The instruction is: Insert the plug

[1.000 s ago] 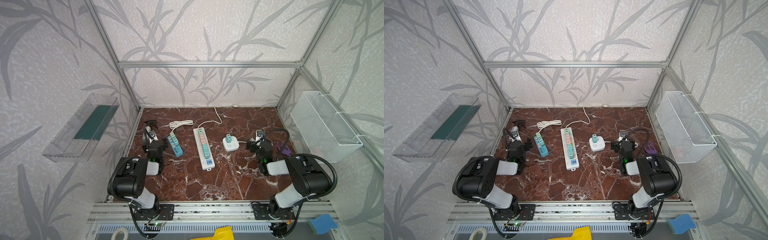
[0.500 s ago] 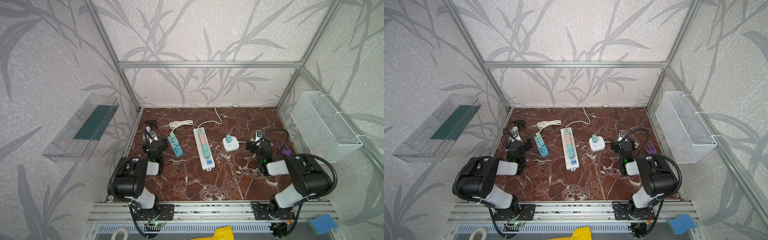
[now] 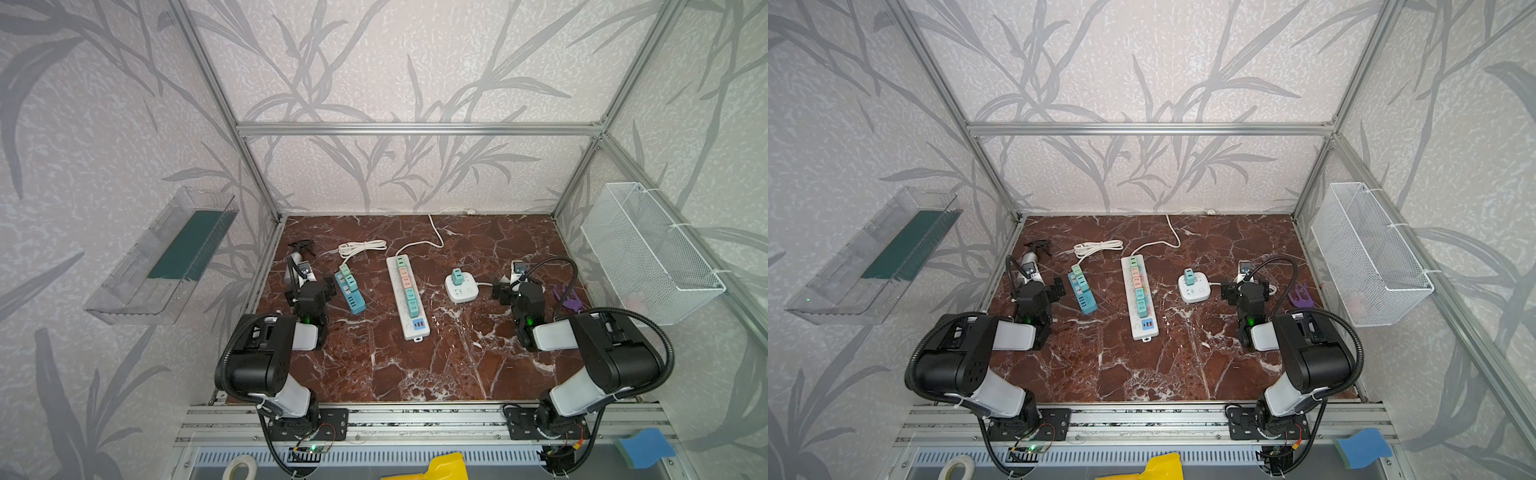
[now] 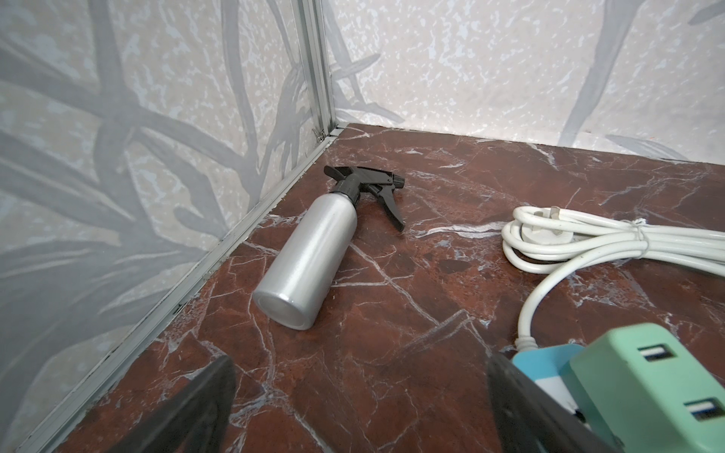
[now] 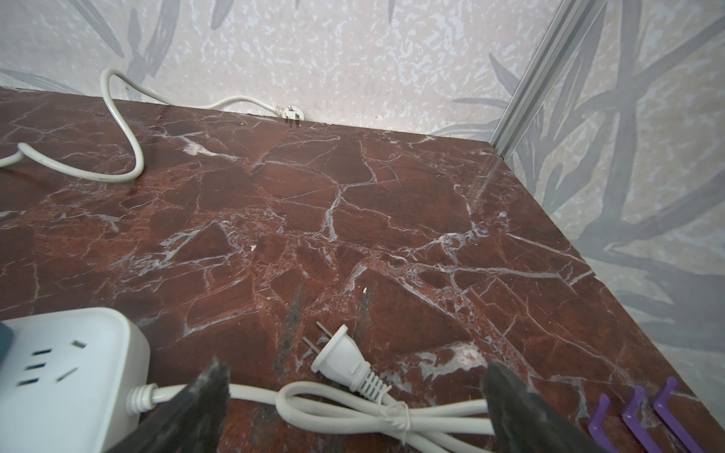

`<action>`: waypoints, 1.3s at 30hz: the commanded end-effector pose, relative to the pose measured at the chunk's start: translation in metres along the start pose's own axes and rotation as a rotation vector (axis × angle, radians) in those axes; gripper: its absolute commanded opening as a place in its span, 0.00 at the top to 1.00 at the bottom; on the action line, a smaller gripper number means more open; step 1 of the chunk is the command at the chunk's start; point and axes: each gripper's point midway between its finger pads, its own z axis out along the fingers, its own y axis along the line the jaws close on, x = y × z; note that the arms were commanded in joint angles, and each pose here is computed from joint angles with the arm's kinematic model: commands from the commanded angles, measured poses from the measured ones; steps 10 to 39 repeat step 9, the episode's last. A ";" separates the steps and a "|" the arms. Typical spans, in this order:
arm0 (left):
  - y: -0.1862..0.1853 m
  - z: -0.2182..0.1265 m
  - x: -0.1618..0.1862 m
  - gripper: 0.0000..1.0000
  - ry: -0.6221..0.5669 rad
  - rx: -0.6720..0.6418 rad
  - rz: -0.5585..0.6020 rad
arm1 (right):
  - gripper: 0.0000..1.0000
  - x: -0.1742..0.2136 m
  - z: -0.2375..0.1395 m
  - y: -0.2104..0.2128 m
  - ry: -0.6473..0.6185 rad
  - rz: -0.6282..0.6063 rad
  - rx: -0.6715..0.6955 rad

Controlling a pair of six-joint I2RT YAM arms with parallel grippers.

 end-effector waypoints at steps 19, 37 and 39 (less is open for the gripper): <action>0.000 0.001 -0.003 0.01 -0.014 0.000 0.002 | 0.01 -0.007 0.000 -0.002 -0.023 0.004 0.015; 0.000 0.001 -0.003 0.01 -0.014 0.000 0.002 | 0.01 -0.007 0.000 -0.002 -0.023 0.004 0.015; 0.000 0.001 -0.003 0.01 -0.014 0.000 0.002 | 0.01 -0.007 0.000 -0.002 -0.023 0.004 0.015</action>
